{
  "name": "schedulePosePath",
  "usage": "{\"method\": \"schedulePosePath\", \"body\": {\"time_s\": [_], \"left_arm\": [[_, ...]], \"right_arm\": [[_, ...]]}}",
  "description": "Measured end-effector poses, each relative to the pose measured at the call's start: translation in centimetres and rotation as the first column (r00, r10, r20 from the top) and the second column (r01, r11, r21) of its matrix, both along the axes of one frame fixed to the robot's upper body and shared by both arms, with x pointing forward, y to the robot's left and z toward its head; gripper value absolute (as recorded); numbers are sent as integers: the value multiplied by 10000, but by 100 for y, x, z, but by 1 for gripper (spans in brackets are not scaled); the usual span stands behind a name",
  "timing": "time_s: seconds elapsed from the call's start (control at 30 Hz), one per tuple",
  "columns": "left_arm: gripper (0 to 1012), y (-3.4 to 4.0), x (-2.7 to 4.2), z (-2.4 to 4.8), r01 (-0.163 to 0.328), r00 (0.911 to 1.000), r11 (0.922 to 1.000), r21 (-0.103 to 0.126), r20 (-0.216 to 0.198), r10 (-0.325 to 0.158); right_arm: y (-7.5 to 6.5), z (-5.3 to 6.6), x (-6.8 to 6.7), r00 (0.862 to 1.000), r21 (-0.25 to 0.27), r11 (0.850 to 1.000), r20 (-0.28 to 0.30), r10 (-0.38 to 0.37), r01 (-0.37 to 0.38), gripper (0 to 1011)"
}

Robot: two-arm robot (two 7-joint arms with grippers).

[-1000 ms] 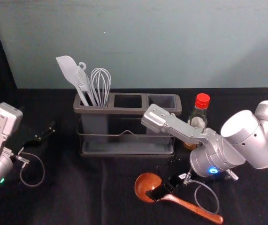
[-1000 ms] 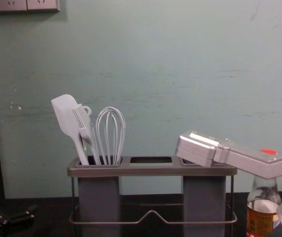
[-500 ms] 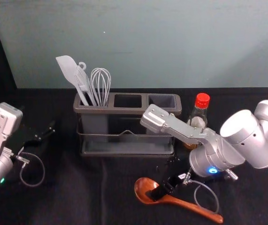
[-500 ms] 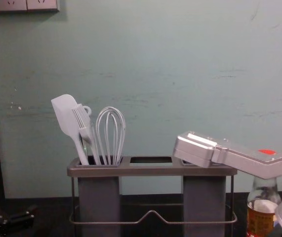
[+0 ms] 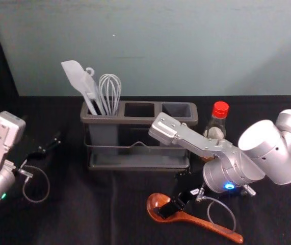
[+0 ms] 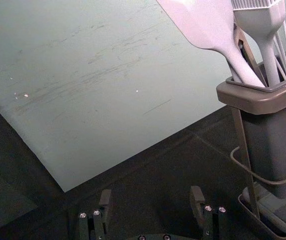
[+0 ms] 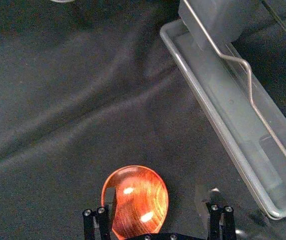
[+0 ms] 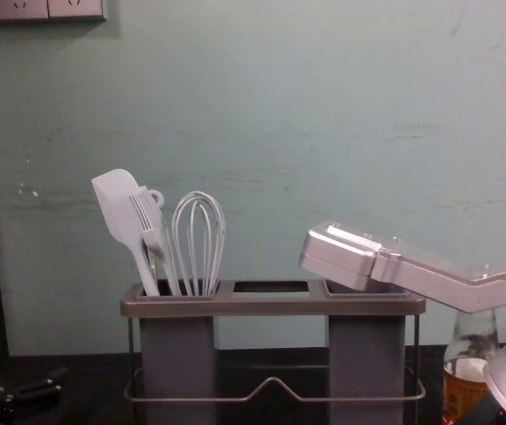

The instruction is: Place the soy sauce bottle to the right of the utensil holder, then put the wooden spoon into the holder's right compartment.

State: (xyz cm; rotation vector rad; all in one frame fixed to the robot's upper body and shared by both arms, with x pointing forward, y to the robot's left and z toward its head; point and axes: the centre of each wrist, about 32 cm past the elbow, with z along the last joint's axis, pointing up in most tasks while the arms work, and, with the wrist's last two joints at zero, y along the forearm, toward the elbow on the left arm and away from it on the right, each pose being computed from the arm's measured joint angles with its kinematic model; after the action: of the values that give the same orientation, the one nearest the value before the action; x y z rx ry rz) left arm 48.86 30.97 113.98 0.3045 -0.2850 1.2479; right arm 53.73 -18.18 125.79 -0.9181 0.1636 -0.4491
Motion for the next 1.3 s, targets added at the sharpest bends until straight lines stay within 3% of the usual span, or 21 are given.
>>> {"method": "schedulePosePath", "body": {"time_s": [0.5, 1.3], "left_arm": [[1012, 0, 0, 0, 0, 10000, 10000, 1, 0, 0], [1012, 0, 0, 0, 0, 10000, 10000, 0, 0, 0]], "right_arm": [[31, -50, -21, 9989, 364, 9984, -176, 436, -430, 1003], [72, -103, -26, 9975, 54, 9980, -299, 633, -632, 1002]]}}
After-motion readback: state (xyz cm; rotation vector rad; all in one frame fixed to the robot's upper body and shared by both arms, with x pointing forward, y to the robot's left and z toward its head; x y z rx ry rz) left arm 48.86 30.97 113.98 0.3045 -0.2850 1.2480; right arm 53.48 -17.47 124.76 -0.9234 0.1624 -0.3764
